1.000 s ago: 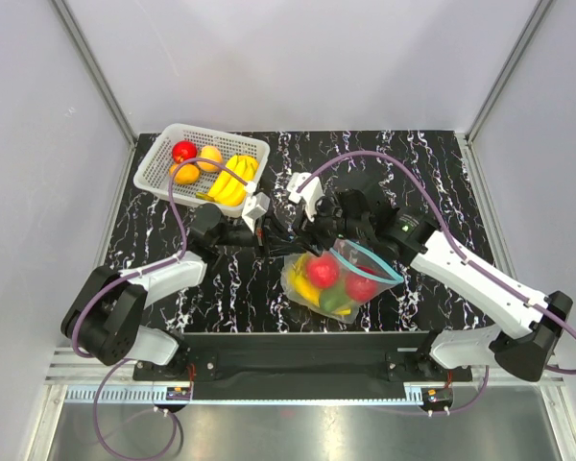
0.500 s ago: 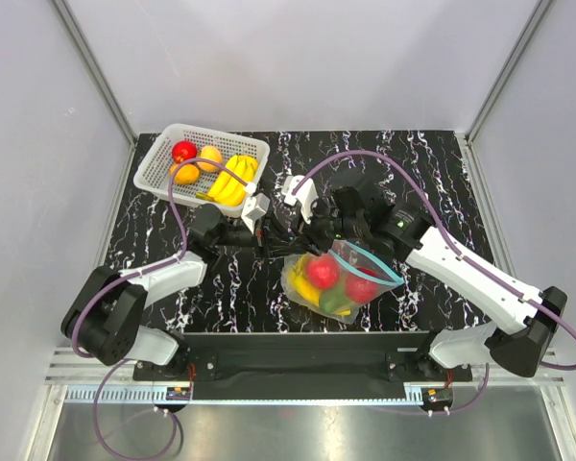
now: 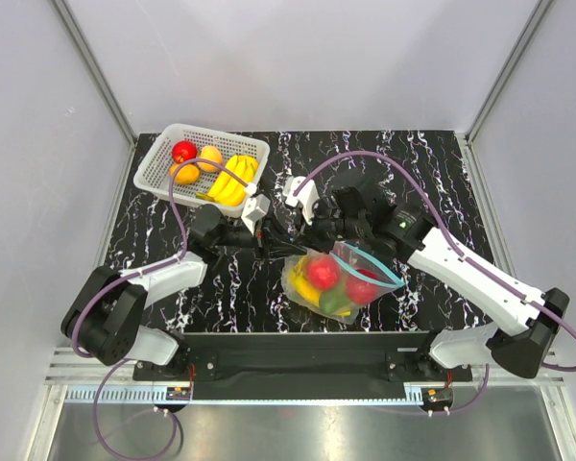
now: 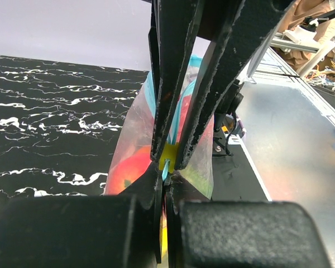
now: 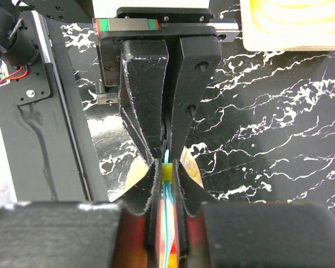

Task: Place the food in the zip-top bag and seal the zipper
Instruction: Zip the zipper food storage bag at the center of the board.

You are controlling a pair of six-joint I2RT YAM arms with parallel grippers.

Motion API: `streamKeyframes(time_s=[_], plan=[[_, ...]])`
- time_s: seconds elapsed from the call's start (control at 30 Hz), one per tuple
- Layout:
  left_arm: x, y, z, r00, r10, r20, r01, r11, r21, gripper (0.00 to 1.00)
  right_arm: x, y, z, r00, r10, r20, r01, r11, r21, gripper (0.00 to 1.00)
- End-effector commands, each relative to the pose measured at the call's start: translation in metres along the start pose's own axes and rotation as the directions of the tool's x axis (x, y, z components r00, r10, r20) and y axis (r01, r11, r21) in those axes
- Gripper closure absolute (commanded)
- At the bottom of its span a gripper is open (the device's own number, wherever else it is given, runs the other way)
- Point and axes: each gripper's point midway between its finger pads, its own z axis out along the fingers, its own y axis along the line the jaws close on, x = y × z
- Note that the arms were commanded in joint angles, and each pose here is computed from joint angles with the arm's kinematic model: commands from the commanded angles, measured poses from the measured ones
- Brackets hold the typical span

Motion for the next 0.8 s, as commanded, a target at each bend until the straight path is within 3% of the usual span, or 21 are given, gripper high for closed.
streamKeyframes(time_s=[0.0, 0.07, 0.13, 0.2, 0.37, 0.77], plan=[[-0.012, -0.007, 0.001, 0.995, 0.101, 0.027, -0.102, 0.994, 0.030, 1.00, -0.007, 0.008, -0.015, 0.999, -0.017, 0.029, 0.018, 1.000, -0.018, 0.88], [-0.012, -0.006, 0.001, 0.994, 0.103, 0.029, -0.103, 0.994, 0.025, 1.00, -0.005, 0.007, -0.017, 1.000, -0.014, 0.021, 0.015, 1.000, -0.006, 0.89], [-0.012, -0.007, 0.000, 0.994, 0.104, 0.029, -0.105, 0.994, 0.025, 1.00, -0.004, 0.007, -0.018, 1.000, -0.014, 0.020, 0.014, 1.000, 0.001, 0.83], [-0.013, -0.008, 0.001, 0.994, 0.106, 0.030, -0.107, 0.994, 0.032, 1.00, -0.002, 0.006, -0.020, 1.000, -0.013, 0.022, 0.013, 1.000, 0.009, 0.70], [-0.012, -0.010, 0.000, 0.994, 0.106, 0.031, -0.107, 0.994, 0.037, 1.00, -0.003, 0.008, -0.018, 0.999, -0.017, 0.033, 0.017, 1.000, -0.001, 0.61], [-0.013, -0.014, 0.001, 0.994, 0.106, 0.031, -0.107, 0.993, 0.056, 1.00, -0.008, 0.009, -0.007, 0.999, -0.015, 0.031, 0.016, 0.999, -0.038, 0.65]])
